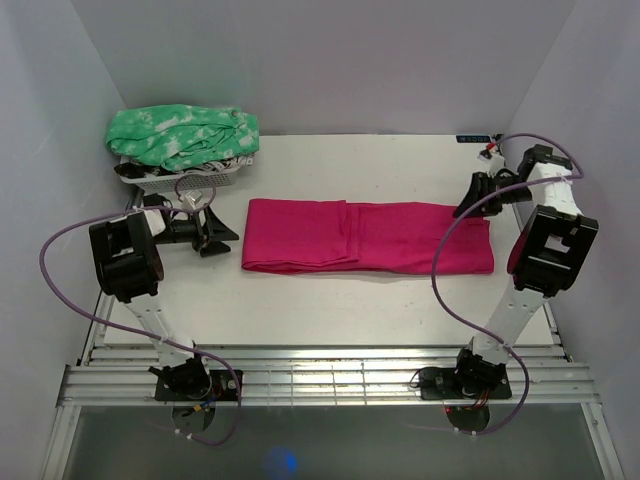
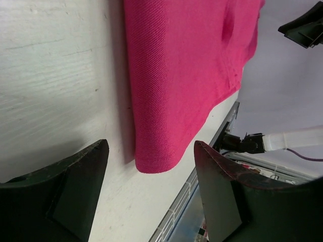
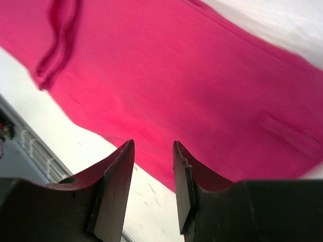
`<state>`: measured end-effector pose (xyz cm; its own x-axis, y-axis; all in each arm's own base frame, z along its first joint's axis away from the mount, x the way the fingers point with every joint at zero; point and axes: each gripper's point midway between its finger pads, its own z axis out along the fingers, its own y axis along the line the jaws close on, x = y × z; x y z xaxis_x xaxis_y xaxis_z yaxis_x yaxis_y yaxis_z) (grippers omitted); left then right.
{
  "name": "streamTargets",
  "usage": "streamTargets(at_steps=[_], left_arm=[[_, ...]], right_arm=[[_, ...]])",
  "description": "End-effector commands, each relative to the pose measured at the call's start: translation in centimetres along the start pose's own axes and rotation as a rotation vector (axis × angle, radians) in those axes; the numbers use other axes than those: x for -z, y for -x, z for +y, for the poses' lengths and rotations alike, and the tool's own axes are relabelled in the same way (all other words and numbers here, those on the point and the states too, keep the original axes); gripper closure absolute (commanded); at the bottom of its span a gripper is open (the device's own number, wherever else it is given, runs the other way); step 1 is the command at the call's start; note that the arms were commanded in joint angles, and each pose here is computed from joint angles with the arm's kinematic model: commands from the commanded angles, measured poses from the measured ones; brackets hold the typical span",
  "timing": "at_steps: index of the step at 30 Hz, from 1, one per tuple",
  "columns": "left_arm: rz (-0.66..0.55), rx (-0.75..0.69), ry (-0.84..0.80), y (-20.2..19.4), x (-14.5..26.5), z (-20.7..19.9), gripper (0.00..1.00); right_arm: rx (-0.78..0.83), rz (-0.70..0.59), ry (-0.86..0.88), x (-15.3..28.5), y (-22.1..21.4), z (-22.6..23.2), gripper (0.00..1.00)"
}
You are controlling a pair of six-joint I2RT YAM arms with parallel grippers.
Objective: Fold and stack the trousers
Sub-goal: Fold the trousers
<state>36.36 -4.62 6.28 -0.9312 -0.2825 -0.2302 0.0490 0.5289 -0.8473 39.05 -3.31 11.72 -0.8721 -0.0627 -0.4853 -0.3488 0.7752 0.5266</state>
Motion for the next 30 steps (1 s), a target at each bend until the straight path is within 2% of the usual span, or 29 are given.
streamTargets(at_steps=[1,5,7,10,15,19,23,30], left_arm=[[-0.024,-0.071,-0.142,0.0,-0.4,-2.3,0.2],[-0.028,-0.048,-0.143,-0.8,-1.4,-2.1,0.16],[-0.025,-0.02,-0.131,-1.5,-1.8,-1.9,0.15],[-0.021,-0.03,-0.114,-1.6,-2.6,-1.6,0.14],[-0.022,-0.002,-0.106,-1.0,-3.8,-1.2,0.17],[-0.03,0.015,-0.108,-0.4,-4.2,-1.1,0.22],[-0.043,0.007,-0.113,-0.1,-4.4,-1.2,0.27],[-0.027,0.025,-0.147,-0.7,-6.2,-1.3,0.37]], right_arm=[[0.112,-0.122,0.237,-1.4,3.9,8.7,0.58],[0.184,-0.073,0.427,-5.8,4.5,16.1,0.57],[0.225,-0.079,0.454,-7.5,4.9,17.5,0.56],[0.271,-0.018,0.537,-11.4,4.2,22.3,0.56],[0.256,0.071,0.583,-15.7,2.5,25.4,0.58],[0.19,0.19,0.582,-19.0,-1.4,25.2,0.64],[0.093,0.281,0.472,-20.8,-6.0,22.0,0.67],[0.045,0.411,0.369,-24.4,-10.0,18.3,0.73]])
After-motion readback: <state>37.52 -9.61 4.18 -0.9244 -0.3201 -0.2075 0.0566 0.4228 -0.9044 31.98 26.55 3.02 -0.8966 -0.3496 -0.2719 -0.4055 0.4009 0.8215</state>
